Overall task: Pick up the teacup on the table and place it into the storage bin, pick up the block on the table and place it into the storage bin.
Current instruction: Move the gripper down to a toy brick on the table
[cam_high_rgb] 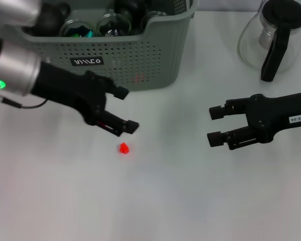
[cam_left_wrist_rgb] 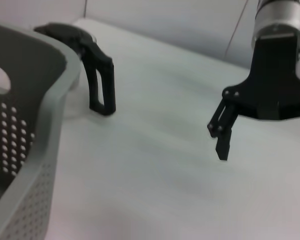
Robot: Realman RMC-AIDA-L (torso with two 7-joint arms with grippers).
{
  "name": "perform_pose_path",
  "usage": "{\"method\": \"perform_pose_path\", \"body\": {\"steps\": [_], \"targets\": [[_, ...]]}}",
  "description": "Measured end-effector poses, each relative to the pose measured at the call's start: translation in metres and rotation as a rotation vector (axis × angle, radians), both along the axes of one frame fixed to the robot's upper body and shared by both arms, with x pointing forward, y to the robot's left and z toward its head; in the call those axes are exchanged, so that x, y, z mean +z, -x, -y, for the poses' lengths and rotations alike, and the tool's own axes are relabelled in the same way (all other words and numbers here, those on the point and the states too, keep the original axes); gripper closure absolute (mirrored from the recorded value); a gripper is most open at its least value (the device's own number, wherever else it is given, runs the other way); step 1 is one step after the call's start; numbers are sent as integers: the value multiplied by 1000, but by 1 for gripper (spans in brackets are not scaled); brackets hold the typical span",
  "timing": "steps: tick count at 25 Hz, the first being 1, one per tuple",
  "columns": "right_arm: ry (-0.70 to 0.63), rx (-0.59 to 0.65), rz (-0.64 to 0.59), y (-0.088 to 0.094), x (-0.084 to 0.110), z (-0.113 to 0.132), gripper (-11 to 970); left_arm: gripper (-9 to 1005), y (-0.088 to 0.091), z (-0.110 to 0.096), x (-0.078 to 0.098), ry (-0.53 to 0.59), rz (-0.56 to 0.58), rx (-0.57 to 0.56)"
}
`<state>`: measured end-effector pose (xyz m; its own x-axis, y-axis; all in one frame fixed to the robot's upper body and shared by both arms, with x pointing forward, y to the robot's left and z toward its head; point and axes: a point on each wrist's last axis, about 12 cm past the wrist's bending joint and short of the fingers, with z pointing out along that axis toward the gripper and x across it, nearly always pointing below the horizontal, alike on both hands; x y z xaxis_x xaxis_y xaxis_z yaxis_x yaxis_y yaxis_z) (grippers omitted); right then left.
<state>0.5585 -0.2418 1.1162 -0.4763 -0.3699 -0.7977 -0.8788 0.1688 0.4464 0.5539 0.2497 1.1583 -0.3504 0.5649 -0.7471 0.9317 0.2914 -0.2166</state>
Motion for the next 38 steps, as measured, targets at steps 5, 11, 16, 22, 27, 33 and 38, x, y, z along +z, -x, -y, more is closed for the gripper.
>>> {"method": "perform_pose_path", "body": {"steps": [5, 11, 16, 22, 27, 33, 38], "targets": [[7, -13, 3, -1, 0, 2, 44, 49, -8, 35, 15, -156, -25, -26], [-1, -36, 13, -4, 2, 4, 44, 49, -15, 67, 28, -331, -16, 19], [-12, -61, 26, -7, 5, 9, 44, 49, -16, 89, 31, -468, -7, 82], [2, -69, 29, -8, 5, 14, 44, 57, -12, 114, 24, -570, 1, 132], [8, -71, 43, -9, 5, 14, 44, 62, -7, 125, 15, -615, -17, 167], [17, -74, 79, -11, 4, 15, 44, 73, -1, 137, 1, -682, -2, 190], [20, -69, 88, -10, 3, 15, 44, 82, -6, 138, -9, -700, -32, 229]]}}
